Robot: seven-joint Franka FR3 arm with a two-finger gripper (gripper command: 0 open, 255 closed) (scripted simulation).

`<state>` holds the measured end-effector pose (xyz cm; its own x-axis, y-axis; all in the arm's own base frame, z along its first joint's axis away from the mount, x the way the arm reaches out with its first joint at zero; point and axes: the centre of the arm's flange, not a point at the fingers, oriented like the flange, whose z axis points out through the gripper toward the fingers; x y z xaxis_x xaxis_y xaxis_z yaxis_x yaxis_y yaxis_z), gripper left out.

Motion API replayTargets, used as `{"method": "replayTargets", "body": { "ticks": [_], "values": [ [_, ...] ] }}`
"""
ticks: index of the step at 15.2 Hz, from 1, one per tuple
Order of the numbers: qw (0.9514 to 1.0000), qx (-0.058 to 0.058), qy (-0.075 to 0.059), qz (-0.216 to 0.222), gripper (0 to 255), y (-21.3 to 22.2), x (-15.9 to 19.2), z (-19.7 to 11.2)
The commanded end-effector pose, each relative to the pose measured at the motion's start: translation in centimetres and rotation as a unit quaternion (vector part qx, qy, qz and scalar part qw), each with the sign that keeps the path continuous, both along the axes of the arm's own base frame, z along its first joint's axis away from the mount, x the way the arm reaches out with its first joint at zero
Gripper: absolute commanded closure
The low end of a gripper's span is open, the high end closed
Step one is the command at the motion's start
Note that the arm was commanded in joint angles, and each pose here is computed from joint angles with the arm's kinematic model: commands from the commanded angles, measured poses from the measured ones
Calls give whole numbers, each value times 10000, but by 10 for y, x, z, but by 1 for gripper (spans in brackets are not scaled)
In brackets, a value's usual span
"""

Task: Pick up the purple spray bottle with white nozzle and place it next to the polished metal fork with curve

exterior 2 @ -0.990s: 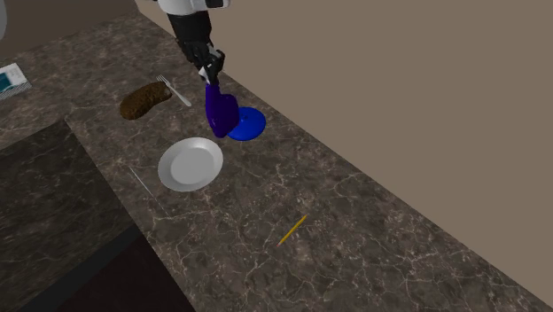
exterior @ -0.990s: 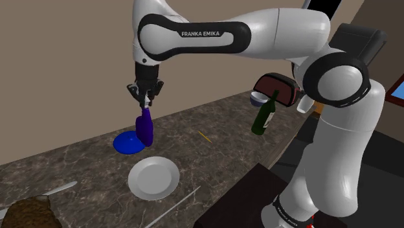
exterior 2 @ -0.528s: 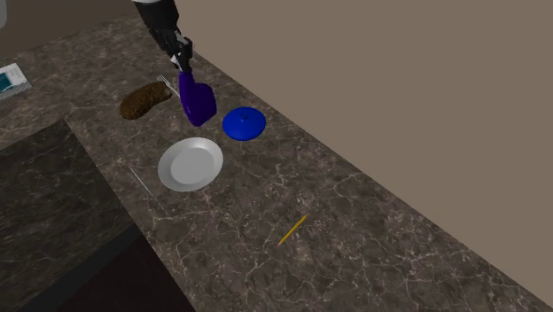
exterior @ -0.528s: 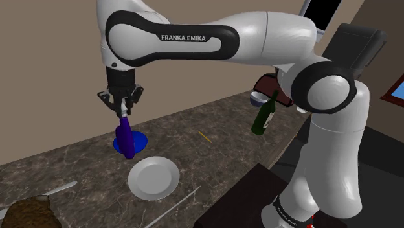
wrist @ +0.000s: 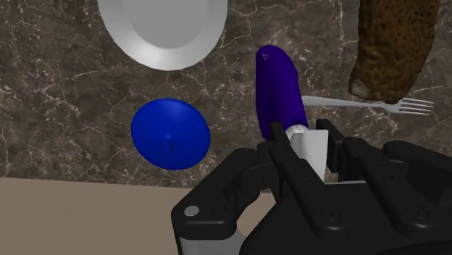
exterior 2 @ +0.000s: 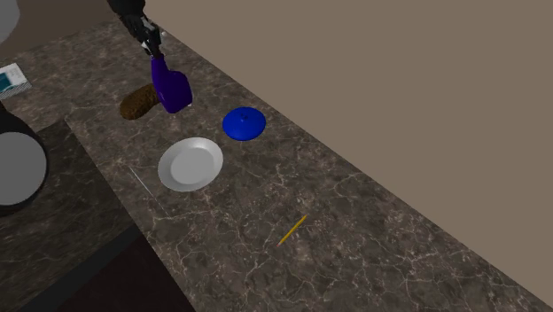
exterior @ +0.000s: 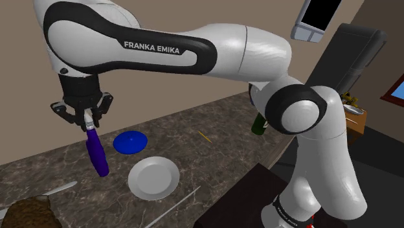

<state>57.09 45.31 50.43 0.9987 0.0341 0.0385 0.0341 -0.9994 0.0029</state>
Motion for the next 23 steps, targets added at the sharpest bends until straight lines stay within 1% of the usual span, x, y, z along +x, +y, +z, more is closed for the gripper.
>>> {"method": "replayTargets", "body": {
  "ticks": [1, 2, 16, 23],
  "values": [
    [10000, 0, -2, -8, 255, 25, -7, 2],
    [10000, 0, -2, -8, 255, 42, -9, 2],
    [10000, 0, -2, -8, 255, 42, -9, -73],
    [10000, 0, -2, -8, 255, 42, -9, -73]
  ]
}}
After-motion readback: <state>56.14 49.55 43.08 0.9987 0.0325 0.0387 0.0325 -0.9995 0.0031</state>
